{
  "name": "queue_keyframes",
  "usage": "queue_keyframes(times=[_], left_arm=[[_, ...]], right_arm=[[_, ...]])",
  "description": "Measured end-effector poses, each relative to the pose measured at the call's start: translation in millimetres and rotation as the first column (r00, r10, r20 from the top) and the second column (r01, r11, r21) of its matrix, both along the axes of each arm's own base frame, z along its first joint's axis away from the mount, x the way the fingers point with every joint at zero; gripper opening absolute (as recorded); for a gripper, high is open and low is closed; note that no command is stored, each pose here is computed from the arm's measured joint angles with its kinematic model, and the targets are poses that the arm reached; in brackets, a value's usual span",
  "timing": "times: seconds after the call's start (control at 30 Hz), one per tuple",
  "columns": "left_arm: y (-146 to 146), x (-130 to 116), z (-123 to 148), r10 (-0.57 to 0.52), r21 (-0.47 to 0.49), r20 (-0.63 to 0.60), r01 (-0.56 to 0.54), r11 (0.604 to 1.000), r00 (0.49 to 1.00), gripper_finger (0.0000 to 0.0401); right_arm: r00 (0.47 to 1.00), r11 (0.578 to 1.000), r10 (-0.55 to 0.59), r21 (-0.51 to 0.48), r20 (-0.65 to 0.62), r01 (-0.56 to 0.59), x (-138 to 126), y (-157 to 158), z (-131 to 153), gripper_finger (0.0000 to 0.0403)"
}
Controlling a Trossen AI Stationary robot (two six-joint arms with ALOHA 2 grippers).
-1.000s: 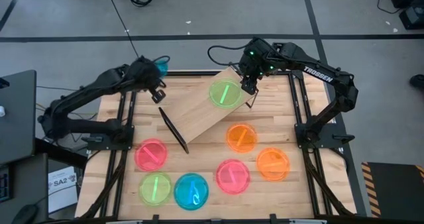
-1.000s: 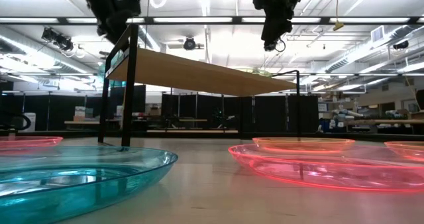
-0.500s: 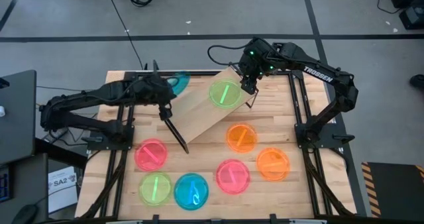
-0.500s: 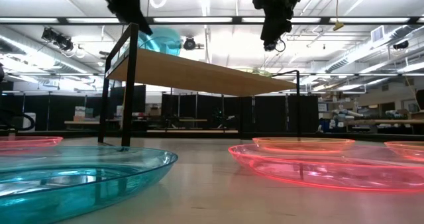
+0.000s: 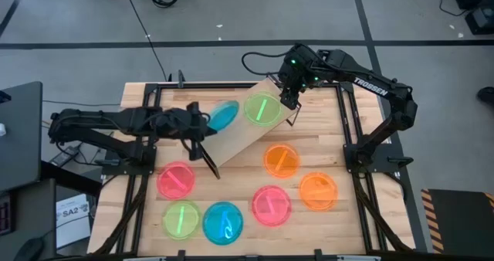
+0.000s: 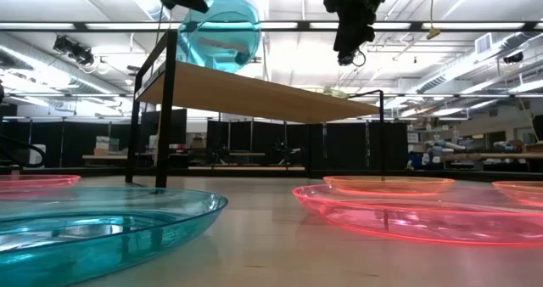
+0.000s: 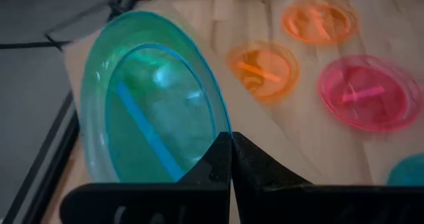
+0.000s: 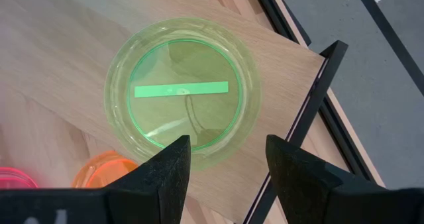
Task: Place and stack plates onto a shelf
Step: Put the top left blue plate on the shelf
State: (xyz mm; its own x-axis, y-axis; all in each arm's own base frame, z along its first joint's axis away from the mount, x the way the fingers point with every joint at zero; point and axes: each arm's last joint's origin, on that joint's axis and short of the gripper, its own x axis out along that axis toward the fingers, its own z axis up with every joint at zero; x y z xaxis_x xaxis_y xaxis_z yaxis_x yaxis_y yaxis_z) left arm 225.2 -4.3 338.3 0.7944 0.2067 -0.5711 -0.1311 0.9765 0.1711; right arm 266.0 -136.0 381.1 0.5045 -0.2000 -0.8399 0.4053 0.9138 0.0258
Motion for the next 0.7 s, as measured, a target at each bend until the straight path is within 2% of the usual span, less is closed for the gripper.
queue_keyframes(times=[0.1,0.37,0.7], left_arm=[[-5.4,9.7,-4.9,-0.023,0.006,-0.012,0.023,1.000,1.000,0.0005],[-11.8,33.5,-32.0,-0.055,0.030,-0.141,0.060,0.998,0.989,0.0005],[-12.7,43.6,-47.3,-0.054,0.033,-0.212,0.062,0.998,0.976,0.0006]], right_arm=[[1.000,1.000,0.000,0.000,0.000,0.000,0.0,-0.1,0.0,0.0203],[1.000,1.000,0.003,0.003,-0.003,-0.003,0.3,0.8,-0.4,0.0203],[1.000,1.000,0.012,-0.003,-0.002,-0.012,0.7,1.1,-0.2,0.0203]])
